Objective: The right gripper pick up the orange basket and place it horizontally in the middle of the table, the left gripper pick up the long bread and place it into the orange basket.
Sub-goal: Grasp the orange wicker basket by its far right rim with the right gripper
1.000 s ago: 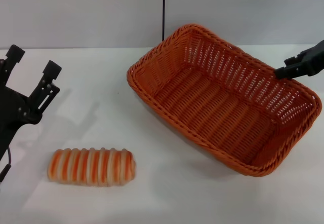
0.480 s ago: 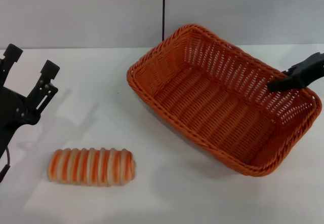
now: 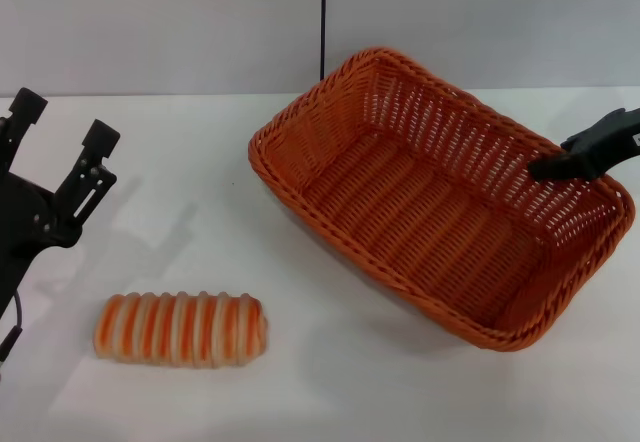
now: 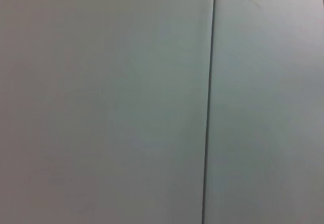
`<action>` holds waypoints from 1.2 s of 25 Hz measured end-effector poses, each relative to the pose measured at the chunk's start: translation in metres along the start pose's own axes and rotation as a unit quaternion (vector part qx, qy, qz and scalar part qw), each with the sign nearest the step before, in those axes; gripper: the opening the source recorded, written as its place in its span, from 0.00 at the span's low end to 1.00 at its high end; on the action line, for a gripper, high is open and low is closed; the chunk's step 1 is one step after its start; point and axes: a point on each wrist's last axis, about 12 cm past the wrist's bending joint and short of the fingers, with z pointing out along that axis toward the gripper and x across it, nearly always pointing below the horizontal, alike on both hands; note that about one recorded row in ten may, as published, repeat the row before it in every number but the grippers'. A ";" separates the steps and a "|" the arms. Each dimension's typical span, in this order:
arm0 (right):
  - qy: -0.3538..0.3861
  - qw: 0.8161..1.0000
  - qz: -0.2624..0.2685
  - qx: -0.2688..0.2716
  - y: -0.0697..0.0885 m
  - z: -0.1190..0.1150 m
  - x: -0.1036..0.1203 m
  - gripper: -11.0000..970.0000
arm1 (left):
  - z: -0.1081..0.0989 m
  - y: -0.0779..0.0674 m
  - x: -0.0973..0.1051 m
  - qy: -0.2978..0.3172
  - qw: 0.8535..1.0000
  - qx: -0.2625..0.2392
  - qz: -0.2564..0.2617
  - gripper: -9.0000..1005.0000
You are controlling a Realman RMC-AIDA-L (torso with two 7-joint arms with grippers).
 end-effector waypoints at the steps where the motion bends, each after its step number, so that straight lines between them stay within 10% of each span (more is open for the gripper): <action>1: 0.000 1.000 0.000 0.000 0.000 0.000 0.000 0.21 | 0.000 0.000 0.000 0.000 1.000 0.000 0.000 0.76; 18: -0.261 0.958 -0.064 -0.100 0.018 -0.099 0.006 0.17 | 0.000 0.003 0.000 0.006 1.000 -0.005 0.007 0.75; 30: -0.164 0.968 -0.164 -0.099 0.016 -0.125 0.003 0.17 | 0.003 0.007 0.002 0.014 1.000 -0.003 0.013 0.75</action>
